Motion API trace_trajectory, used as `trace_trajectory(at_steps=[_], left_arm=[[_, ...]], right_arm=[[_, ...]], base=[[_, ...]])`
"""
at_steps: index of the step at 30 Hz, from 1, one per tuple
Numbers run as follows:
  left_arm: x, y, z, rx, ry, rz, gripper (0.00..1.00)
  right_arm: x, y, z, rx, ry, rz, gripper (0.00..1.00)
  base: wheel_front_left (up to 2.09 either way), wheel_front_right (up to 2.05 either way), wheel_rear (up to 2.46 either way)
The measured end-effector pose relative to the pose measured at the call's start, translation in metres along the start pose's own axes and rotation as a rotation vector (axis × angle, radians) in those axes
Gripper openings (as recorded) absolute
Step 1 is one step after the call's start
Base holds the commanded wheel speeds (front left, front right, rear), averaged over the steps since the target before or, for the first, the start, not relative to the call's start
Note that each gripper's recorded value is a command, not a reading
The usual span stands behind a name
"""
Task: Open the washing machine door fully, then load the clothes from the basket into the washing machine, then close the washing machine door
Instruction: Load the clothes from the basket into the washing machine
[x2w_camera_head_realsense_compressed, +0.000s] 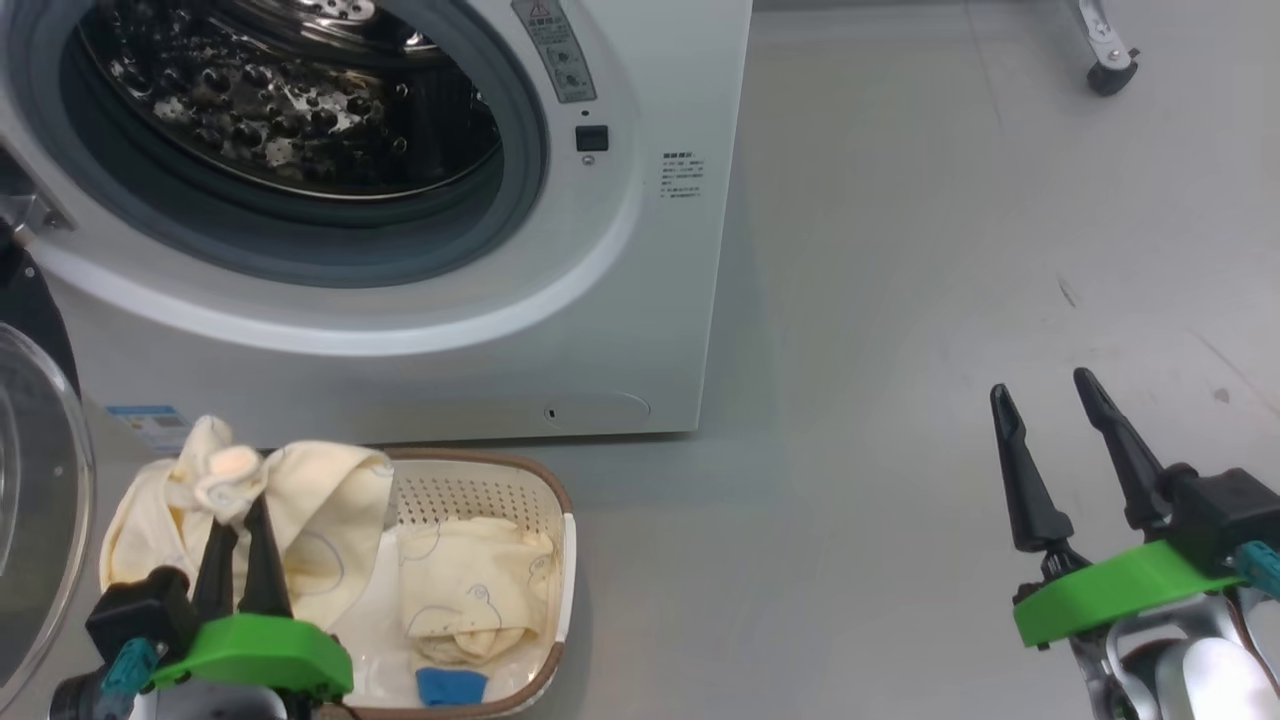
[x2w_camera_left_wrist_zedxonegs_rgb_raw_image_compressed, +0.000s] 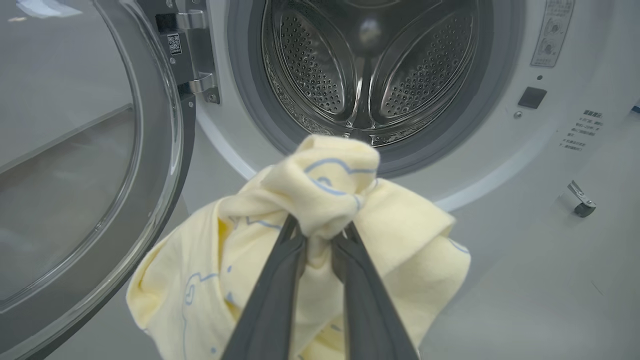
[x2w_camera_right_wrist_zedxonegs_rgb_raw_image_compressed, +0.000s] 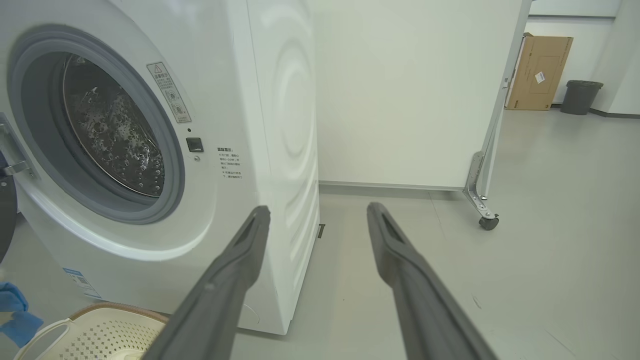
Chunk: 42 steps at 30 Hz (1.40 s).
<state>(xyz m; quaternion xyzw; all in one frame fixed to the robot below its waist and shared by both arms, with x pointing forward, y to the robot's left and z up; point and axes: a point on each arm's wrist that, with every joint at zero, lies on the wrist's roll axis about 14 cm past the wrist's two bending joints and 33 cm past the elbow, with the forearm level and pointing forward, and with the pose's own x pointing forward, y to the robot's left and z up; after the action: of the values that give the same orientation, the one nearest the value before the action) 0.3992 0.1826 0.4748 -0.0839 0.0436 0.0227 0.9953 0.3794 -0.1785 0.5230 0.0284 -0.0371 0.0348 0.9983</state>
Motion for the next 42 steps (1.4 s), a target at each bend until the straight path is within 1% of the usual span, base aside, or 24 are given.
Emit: trace_trajectory(at_steps=[8, 16, 35, 42], left_arm=[[-0.022, 0.002, 0.007, -0.003, -0.001, 0.012, 0.0], [-0.032, 0.002, 0.01, -0.005, 0.0, 0.009, 0.0], [-0.032, -0.002, 0.01, -0.003, 0.001, -0.002, 0.0], [-0.025, -0.004, 0.008, 0.0, 0.009, -0.009, 0.0]], right_arm=[[-0.013, 0.005, 0.006, 0.001, -0.002, 0.011, 1.0], [-0.015, 0.008, 0.01, 0.001, -0.014, 0.02, 1.0], [-0.017, 0.009, 0.007, 0.002, 0.001, 0.021, 1.0], [-0.016, 0.009, 0.002, 0.004, 0.018, 0.02, 1.0]], base=[[0.0, 0.0, 0.0], [0.0, 0.0, 0.0], [0.0, 0.0, 0.0], [0.0, 0.0, 0.0]])
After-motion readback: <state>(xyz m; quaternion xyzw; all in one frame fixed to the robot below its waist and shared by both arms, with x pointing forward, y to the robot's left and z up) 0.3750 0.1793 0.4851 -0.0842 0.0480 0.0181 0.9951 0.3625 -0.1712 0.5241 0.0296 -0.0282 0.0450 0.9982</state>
